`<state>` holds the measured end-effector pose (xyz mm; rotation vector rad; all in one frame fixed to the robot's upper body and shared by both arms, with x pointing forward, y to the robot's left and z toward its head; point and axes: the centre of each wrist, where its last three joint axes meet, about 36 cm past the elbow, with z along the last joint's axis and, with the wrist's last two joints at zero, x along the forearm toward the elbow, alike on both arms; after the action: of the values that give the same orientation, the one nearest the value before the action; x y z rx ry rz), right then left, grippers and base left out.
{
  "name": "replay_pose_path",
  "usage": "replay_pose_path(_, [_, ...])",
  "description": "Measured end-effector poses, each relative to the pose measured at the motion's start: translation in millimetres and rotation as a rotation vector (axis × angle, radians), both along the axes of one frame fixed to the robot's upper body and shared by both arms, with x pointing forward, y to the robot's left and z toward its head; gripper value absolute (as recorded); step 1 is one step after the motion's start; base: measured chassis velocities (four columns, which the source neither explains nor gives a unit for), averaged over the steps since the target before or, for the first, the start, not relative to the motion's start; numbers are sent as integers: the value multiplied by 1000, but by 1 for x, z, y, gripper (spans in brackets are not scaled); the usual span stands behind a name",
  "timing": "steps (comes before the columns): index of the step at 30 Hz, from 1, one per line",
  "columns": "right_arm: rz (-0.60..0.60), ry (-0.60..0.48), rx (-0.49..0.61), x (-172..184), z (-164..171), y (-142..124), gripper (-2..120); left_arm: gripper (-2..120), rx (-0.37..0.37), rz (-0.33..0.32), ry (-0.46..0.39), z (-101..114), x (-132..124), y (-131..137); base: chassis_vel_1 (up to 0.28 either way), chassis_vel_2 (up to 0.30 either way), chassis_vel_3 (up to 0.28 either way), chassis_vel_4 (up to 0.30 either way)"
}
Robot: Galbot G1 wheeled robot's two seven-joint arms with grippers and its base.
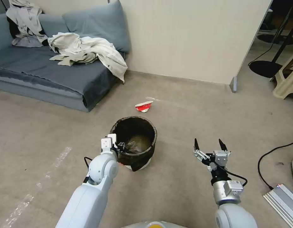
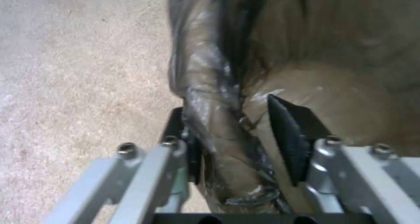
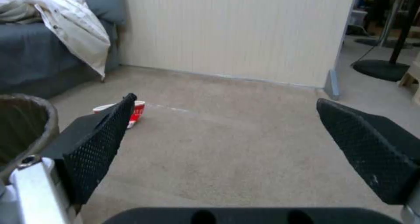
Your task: Pick up the trash can from the floor.
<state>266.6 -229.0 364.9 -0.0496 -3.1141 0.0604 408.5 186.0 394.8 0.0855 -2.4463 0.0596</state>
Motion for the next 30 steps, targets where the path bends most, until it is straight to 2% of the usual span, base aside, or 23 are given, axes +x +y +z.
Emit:
replay_pose_path(7, [1,-1,4,0,-3,-1,100,7,3,-5,4,-2,-3,-4,0,0,0,0])
replay_pose_path(13, [1,-2,4,-1,-5,-1,100,5,16,-3,0,-2,-6,-5,0,0,0,0])
replay_pose_path(18, [2,-3,4,0,-5,-1,100,5,-1,12,-42,-2,-12,-6,0,0,0,0])
replay_pose_path(23, [1,-5,1,0,-4,-1,100,1,-43,25,-138,8,-25,-9,0,0,0,0])
replay_pose_path(24, [0,-7,0,0,-4,-2,100,1,-70,21,-205,13,-31,-9,0,0,0,0])
replay_pose_path(25, [0,-9,0,0,-3,-2,100,1,-83,14,-240,16,-34,-9,0,0,0,0])
replay_pose_path(26, [0,-9,0,0,-3,-2,100,1,-83,14,-240,16,-34,-9,0,0,0,0])
replay_pose_path(30, [8,-12,-1,3,-3,0,100,1,-110,-36,-404,30,-52,-3,0,0,0,0])
